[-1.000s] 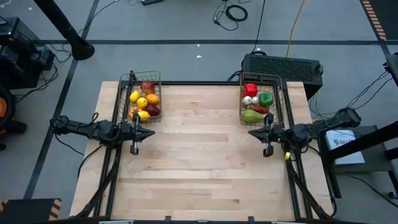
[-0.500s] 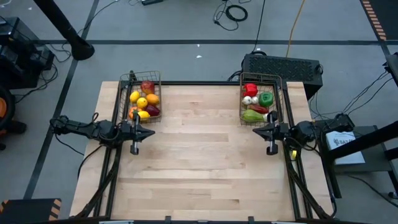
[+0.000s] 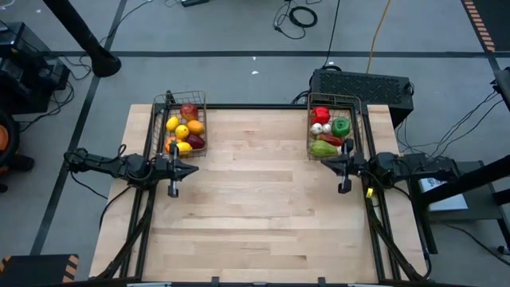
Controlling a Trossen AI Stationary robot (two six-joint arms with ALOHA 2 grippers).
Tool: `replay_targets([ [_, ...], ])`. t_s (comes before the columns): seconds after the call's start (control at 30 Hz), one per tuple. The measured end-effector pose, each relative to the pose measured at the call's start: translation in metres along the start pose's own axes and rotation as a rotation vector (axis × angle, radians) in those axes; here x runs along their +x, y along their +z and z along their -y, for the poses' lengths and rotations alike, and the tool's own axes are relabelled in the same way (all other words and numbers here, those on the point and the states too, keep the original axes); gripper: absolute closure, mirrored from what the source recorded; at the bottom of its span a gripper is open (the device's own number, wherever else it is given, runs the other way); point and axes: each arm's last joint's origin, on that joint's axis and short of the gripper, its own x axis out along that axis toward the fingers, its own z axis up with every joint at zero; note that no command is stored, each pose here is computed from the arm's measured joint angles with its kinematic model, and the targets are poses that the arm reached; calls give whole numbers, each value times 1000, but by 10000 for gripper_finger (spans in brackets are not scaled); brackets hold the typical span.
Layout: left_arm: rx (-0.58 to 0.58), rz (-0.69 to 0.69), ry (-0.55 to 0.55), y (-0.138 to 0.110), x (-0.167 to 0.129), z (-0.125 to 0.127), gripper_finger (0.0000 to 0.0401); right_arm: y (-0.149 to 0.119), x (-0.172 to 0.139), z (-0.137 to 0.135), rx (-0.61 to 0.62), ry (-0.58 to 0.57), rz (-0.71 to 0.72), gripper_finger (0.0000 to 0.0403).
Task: Sort produce into baskets
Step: Return to Home Position
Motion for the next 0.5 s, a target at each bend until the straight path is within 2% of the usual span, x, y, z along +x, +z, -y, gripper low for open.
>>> replay_targets([
  [0.17, 7, 0, 1, 0, 0, 0, 388, -1, 1, 3, 18, 18, -4, 403],
  [0.37, 6, 0, 1, 0, 0, 0, 388, -5, 2, 7, 14, -14, -51, 403],
  [0.5, 1, 0, 1, 0, 0, 0, 388, -6, 2, 7, 18, 21, -59, 403],
])
